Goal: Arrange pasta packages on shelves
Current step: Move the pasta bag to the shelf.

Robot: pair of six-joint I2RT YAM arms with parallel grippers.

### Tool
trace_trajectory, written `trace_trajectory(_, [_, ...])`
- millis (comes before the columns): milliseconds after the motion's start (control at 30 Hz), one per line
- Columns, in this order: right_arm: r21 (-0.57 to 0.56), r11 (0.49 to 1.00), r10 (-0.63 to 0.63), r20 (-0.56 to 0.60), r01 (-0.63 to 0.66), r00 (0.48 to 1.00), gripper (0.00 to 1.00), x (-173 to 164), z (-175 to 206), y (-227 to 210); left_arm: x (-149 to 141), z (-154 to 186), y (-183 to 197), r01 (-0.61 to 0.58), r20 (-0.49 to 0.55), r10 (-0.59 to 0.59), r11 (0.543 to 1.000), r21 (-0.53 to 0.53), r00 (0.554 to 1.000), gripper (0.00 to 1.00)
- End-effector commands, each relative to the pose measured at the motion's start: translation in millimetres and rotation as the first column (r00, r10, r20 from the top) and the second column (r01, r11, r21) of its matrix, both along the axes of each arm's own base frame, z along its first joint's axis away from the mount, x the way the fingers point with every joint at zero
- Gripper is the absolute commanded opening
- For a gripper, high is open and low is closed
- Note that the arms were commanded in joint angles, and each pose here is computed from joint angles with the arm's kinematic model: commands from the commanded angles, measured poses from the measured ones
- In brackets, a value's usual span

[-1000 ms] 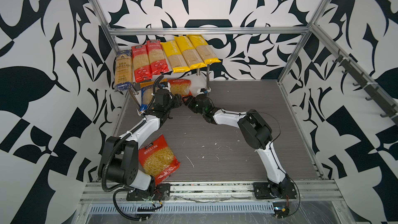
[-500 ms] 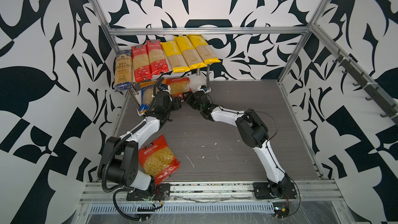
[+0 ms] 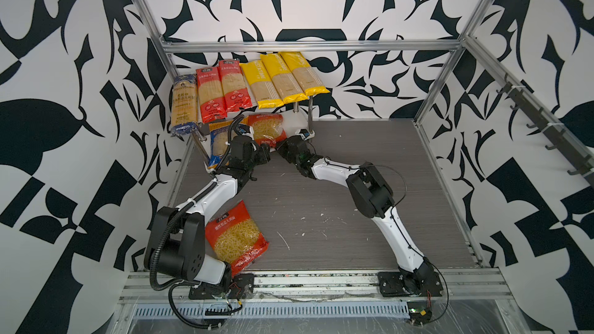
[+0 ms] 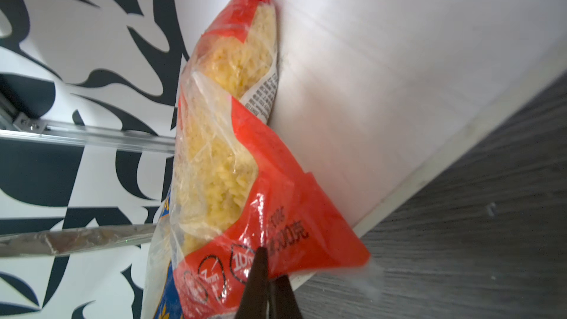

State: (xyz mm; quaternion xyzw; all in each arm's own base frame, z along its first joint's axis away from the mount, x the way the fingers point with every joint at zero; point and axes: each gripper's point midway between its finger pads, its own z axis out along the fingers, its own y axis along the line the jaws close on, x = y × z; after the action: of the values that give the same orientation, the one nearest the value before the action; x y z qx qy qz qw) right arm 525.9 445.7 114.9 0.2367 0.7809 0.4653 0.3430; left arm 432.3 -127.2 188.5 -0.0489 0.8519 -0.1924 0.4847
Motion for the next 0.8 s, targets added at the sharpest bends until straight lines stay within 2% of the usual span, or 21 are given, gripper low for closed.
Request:
trace_trajectory(0, [0.044,0.996,0.078,0.065,-0.081,0.995,0.0,2.8,36.6,5.0,-3.2,6.6,3.9,-0.008,0.016,0.008,1.0,0.007,1.0,0.57])
trace_trajectory(133, [0.05,0.971,0.227,0.11,-0.234,0.968,0.0,-3.7,49.7,18.8,-3.8,8.1,5.5,-0.007,0.018,0.007,1.0,0.02,1.0,0.57])
trace_trajectory(267, [0.006,0.894,0.442,0.155,-0.448,0.884,0.0,-21.8,67.5,43.0,-4.1,9.6,8.8,-0.015,0.021,0.014,1.0,0.023,1.0,0.57])
trace_trajectory(367, [-0.039,0.836,0.546,0.161,-0.548,0.822,0.0,-37.7,69.7,50.2,-4.1,10.7,9.6,-0.016,0.022,0.016,1.0,0.023,1.0,0.57])
trace_trajectory(500, [-0.123,0.756,0.655,0.138,-0.643,0.743,0.0,-52.8,62.7,48.3,-4.9,11.6,9.8,-0.015,0.022,0.015,1.0,0.025,1.0,0.57])
trace_trajectory(667, [-0.238,0.677,0.73,0.103,-0.696,0.675,0.0,-58.8,55.7,31.6,-4.5,13.3,10.0,-0.015,0.023,0.015,0.999,0.029,1.0,0.57])
trace_trajectory(767, [-0.264,0.642,0.761,0.1,-0.72,0.641,0.0,-61.0,55.9,20.8,-3.6,13.0,9.5,-0.013,0.02,0.013,0.999,0.031,1.0,0.57])
